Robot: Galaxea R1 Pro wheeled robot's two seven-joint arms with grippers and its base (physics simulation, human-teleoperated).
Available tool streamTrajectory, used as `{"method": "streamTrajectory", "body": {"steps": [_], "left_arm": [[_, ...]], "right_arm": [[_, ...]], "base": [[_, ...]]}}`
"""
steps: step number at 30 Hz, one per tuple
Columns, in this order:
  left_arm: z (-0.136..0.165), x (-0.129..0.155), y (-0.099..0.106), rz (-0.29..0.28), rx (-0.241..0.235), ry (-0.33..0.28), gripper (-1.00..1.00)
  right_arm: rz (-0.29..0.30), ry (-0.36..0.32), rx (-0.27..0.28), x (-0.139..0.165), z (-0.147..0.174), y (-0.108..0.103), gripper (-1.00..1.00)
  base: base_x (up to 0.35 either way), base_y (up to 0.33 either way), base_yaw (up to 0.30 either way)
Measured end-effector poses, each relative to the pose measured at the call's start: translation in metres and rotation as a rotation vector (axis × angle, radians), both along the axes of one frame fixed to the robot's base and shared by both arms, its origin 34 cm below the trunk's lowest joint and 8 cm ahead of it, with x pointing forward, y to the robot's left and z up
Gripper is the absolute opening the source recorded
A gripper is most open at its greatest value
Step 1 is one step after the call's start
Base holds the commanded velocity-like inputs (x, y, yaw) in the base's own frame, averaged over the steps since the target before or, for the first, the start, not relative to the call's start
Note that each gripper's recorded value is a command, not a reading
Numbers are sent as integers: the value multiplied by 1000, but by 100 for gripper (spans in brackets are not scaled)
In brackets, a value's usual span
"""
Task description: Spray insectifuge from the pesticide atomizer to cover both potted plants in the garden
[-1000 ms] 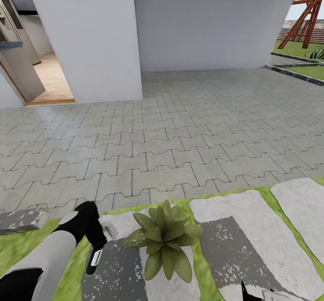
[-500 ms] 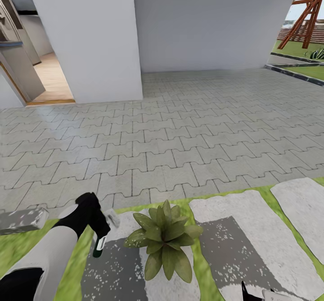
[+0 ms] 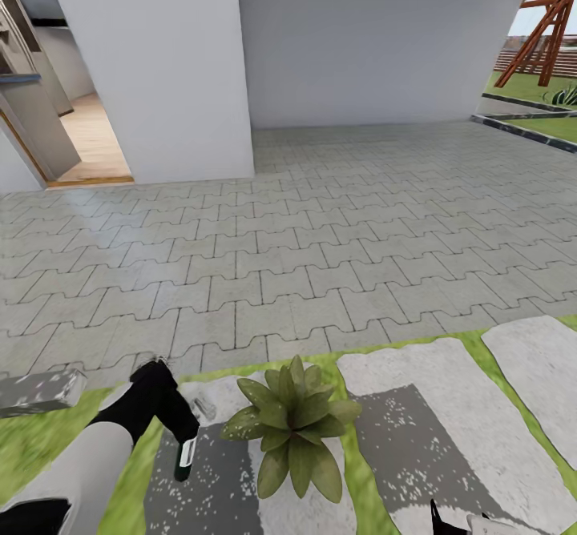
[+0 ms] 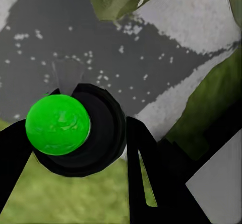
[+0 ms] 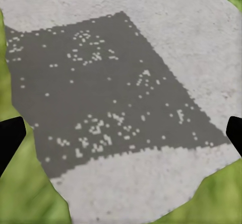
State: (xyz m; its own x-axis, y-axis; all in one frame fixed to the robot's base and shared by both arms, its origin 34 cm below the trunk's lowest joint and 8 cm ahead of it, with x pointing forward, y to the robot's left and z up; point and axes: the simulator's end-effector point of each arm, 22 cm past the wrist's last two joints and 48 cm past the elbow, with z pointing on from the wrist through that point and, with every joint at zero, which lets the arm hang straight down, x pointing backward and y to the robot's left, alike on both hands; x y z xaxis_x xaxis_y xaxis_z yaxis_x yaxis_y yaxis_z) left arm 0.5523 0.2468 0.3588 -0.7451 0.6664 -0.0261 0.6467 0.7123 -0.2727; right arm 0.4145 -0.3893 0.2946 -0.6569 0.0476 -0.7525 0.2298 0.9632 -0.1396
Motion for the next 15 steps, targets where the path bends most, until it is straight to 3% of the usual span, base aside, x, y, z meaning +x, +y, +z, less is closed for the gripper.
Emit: {"method": "streamTrajectory", "body": {"steps": [3, 9, 15], "left_arm": [[-9, -6, 2, -35, -9, -27, -100], [-9, -1, 1, -5, -41, -62, -100], [-15, 2, 6, -9, -1, -87, -100]], "right_arm": [[0, 0, 0, 0, 0, 0, 100], [0, 0, 0, 0, 0, 0, 100], [1, 0, 1, 0, 0, 1, 100]], "base": [[0, 0, 0], [-88, -17, 0], [-120, -14, 45]]}}
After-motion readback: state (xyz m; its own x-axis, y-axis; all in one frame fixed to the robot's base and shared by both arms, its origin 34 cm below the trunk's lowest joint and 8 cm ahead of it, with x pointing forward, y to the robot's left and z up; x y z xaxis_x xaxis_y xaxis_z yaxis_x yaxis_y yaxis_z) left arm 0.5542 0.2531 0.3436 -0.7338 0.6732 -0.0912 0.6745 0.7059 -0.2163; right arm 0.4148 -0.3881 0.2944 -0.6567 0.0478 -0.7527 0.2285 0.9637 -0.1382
